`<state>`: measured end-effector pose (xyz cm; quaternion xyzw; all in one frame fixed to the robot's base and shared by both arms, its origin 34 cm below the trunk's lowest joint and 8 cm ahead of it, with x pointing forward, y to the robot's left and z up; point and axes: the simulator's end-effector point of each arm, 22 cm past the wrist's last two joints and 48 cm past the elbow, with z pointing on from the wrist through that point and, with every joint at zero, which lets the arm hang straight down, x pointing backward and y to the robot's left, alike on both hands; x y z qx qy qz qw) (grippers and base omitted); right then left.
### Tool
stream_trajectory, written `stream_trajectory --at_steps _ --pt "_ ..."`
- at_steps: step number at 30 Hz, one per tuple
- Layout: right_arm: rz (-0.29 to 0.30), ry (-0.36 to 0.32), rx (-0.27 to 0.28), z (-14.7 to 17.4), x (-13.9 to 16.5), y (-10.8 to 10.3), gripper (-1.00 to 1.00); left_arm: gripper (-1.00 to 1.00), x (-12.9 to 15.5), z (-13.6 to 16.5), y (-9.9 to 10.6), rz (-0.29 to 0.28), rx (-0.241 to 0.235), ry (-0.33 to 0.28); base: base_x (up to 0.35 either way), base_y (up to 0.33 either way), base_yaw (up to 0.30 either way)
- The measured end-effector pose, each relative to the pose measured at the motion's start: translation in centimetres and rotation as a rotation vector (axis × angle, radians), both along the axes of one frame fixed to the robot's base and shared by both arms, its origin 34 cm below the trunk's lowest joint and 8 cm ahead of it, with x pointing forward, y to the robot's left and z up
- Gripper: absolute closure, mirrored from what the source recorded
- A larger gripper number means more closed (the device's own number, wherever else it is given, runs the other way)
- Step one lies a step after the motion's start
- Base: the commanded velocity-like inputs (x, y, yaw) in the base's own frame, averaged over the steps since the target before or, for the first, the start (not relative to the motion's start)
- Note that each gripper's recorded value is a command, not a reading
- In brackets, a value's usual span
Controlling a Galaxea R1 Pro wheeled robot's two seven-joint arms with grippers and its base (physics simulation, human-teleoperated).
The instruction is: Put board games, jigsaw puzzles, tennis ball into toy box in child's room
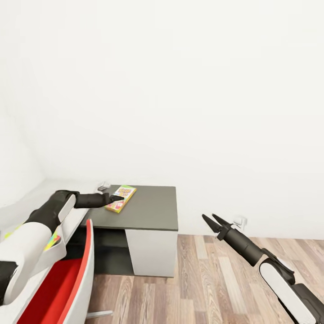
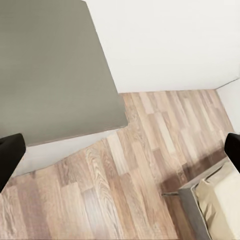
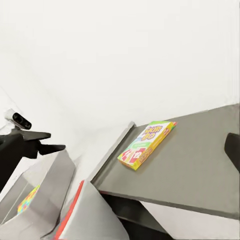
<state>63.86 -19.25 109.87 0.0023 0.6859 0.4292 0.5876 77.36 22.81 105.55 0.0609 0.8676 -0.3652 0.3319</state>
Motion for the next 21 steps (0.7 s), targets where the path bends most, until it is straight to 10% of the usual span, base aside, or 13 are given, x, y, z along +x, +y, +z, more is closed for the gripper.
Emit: stream_trajectory --at_steps 7,21 --pt "-0.056 0.024 -0.010 -1.2 0.8 -2.4 -1.00 -1.00 2.1 1.9 0.6 0.081 0.060 -0.048 0.000 0.000 -0.096" --pt "-0.072 0.044 -0.012 -2.2 1.0 -2.7 -1.00 -1.00 4.6 -2.0 9.5 0.540 0.367 0.069 0.000 0.000 -0.004"
